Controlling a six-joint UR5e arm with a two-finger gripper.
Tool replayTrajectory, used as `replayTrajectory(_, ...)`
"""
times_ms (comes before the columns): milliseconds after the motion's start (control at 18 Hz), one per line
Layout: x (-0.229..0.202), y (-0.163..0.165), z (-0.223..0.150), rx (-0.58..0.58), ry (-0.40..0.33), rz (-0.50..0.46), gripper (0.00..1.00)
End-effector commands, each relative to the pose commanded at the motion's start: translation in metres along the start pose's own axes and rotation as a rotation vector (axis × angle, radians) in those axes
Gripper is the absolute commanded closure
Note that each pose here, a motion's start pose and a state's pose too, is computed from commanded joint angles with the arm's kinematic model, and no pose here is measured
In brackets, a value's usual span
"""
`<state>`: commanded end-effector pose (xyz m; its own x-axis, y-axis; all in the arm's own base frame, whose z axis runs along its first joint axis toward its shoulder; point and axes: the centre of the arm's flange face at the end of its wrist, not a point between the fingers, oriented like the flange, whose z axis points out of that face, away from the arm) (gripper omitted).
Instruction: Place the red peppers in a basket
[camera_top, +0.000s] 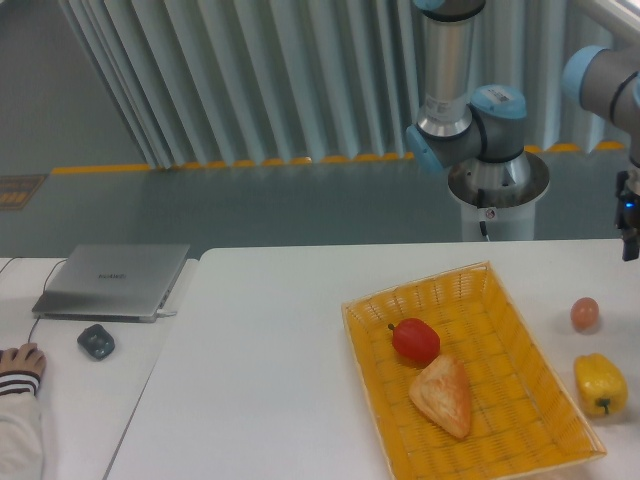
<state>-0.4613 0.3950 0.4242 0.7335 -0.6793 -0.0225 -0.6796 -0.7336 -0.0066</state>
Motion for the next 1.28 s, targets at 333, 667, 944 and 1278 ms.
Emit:
replayTrajectory(333, -0.003, -0.001, 0.015, 0.026, 0.025, 0.007, 0.0)
replayTrajectory(667, -0.003, 0.006, 0.015, 0.025, 0.027, -0.004, 0.0)
replayTrajectory(944, -0.004, 0.007, 0.016, 0.025, 0.027, -0.005, 0.0)
replayTrajectory(1278, -0.003, 0.007, 0.015, 0.021, 0.024, -0.007, 0.0)
